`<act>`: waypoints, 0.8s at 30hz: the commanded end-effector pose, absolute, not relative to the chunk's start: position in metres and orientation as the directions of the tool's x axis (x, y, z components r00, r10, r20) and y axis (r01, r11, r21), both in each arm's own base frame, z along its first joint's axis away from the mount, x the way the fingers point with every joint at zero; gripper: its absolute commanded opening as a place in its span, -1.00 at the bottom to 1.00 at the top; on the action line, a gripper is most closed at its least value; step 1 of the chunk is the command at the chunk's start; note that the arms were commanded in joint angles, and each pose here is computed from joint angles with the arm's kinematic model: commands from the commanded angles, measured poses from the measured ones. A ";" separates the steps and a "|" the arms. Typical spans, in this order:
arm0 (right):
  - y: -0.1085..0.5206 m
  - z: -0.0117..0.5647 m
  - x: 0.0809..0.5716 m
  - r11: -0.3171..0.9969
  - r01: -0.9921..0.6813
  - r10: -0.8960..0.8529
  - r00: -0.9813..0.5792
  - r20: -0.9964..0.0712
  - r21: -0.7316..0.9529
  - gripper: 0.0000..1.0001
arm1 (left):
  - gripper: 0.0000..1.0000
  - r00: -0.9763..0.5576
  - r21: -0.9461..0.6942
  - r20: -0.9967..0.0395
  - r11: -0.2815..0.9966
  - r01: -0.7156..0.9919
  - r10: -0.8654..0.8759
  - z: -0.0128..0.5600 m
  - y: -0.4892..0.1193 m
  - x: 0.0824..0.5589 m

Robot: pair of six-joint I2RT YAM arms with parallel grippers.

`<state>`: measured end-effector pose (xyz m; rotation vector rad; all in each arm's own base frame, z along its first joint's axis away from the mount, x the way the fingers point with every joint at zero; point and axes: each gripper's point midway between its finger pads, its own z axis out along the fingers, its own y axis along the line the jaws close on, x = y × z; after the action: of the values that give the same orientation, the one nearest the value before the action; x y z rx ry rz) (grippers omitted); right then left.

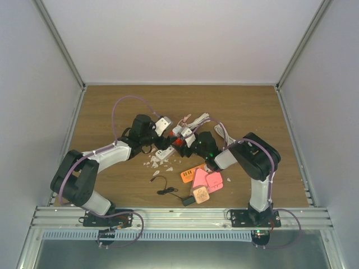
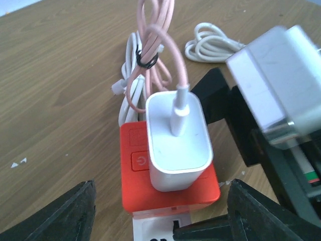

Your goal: Pull the plug off the socket

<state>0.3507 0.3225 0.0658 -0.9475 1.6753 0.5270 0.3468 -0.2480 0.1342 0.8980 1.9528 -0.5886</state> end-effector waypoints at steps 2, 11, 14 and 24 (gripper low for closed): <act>0.321 0.075 0.351 0.596 -0.795 -0.301 -0.088 -0.949 -0.115 0.57 | 0.41 -0.316 -0.030 -0.889 0.646 0.763 0.332 0.138 -0.253 0.362; 0.320 0.073 0.355 0.618 -0.779 -0.292 -0.108 -0.950 -0.102 0.31 | 0.25 -0.297 -0.013 -0.895 0.646 0.763 0.333 0.139 -0.264 0.370; 0.318 0.071 0.356 0.624 -0.774 -0.298 -0.108 -0.948 -0.107 0.28 | 0.19 -0.296 -0.012 -0.898 0.654 0.756 0.326 0.141 -0.264 0.371; 0.317 0.064 0.358 0.634 -0.766 -0.314 -0.132 -0.940 -0.104 0.10 | -0.12 -0.262 0.006 -0.914 0.657 0.754 0.309 0.152 -0.265 0.373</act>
<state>0.3547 0.3188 0.0650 -0.8957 1.7074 0.5227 0.3585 -0.2590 0.1209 0.8849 1.9571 -0.5572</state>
